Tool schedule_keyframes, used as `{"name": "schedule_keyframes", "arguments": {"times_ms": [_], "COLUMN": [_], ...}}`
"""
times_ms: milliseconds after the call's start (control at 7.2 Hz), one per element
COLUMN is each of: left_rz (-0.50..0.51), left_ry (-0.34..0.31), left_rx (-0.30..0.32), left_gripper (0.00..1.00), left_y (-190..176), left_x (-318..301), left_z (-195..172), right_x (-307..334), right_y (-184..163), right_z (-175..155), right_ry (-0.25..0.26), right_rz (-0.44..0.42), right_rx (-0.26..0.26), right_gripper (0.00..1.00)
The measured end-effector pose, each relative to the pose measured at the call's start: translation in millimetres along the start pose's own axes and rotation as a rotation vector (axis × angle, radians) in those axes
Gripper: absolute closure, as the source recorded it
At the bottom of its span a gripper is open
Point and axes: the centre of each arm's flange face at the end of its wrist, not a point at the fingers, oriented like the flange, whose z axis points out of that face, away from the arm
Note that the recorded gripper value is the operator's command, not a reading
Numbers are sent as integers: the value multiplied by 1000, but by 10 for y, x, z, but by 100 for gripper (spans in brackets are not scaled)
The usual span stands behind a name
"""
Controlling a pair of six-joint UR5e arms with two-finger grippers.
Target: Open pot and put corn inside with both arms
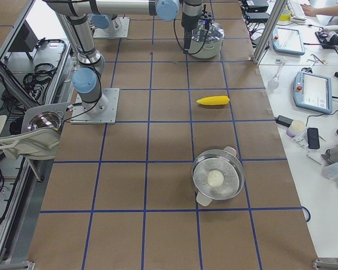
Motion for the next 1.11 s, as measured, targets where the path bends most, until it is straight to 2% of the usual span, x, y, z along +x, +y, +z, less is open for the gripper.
{"name": "schedule_keyframes", "arguments": {"times_ms": [556, 1111], "left_rz": [0, 0], "left_ry": [0, 1], "left_rx": [4, 6], "left_gripper": [0, 0], "left_y": [-7, -11], "left_x": [-3, -2], "left_z": [-21, -34], "right_x": [0, 3], "right_y": [49, 62], "right_z": [-3, -23], "right_ry": [3, 4], "right_rz": [-3, -3], "right_rx": [-32, -34], "right_gripper": [0, 0]}}
